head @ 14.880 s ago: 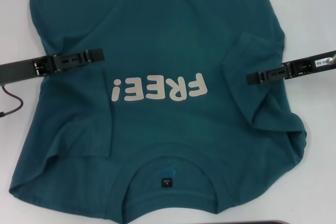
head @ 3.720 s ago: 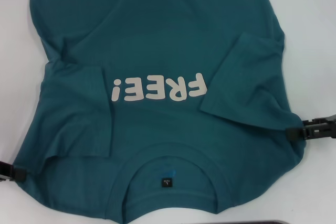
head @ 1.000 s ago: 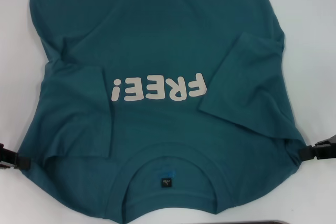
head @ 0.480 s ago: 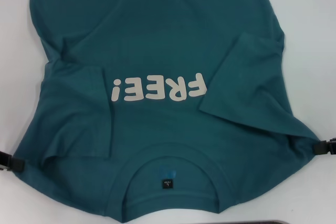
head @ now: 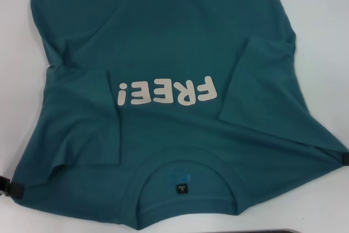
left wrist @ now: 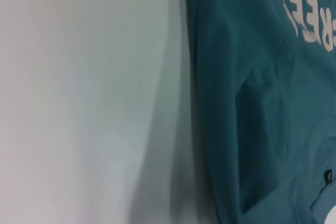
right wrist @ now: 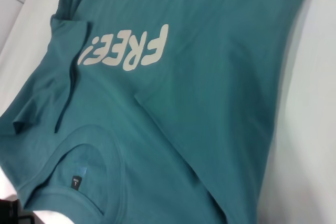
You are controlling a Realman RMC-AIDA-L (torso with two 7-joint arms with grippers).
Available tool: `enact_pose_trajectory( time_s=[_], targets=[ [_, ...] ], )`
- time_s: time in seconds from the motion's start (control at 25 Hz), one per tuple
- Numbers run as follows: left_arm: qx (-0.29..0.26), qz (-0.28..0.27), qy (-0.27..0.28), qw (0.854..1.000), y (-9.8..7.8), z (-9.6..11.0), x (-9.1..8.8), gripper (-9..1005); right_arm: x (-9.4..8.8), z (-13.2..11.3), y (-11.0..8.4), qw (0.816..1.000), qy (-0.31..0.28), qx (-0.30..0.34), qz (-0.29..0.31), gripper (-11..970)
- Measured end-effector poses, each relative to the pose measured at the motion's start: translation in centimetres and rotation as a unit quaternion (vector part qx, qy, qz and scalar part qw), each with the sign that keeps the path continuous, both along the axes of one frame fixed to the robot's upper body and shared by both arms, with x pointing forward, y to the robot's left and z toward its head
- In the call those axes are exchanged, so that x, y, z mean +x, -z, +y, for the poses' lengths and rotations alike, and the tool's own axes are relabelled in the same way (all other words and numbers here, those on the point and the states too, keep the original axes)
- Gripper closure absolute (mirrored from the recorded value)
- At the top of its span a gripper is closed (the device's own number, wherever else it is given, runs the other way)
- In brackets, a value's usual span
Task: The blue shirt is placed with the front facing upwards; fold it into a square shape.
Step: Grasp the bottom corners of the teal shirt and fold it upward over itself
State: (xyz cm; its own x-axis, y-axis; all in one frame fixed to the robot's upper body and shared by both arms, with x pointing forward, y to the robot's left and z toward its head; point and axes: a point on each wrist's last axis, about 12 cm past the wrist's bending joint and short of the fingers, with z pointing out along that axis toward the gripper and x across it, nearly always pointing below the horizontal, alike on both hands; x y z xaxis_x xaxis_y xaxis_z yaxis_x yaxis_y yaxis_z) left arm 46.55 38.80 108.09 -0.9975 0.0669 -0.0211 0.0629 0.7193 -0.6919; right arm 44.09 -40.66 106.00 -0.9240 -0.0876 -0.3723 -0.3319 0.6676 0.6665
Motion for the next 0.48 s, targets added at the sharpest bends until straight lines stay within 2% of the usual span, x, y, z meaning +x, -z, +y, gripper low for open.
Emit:
enact_pose_trajectory(
  time_s=[0.48],
  targets=[
    [-0.009,0.017,-0.005,1.0,0.5,0.2,-1.5,993,-1.9,-1.2,-0.1,1.0,0.016,0.009,-0.003,930]
  ],
)
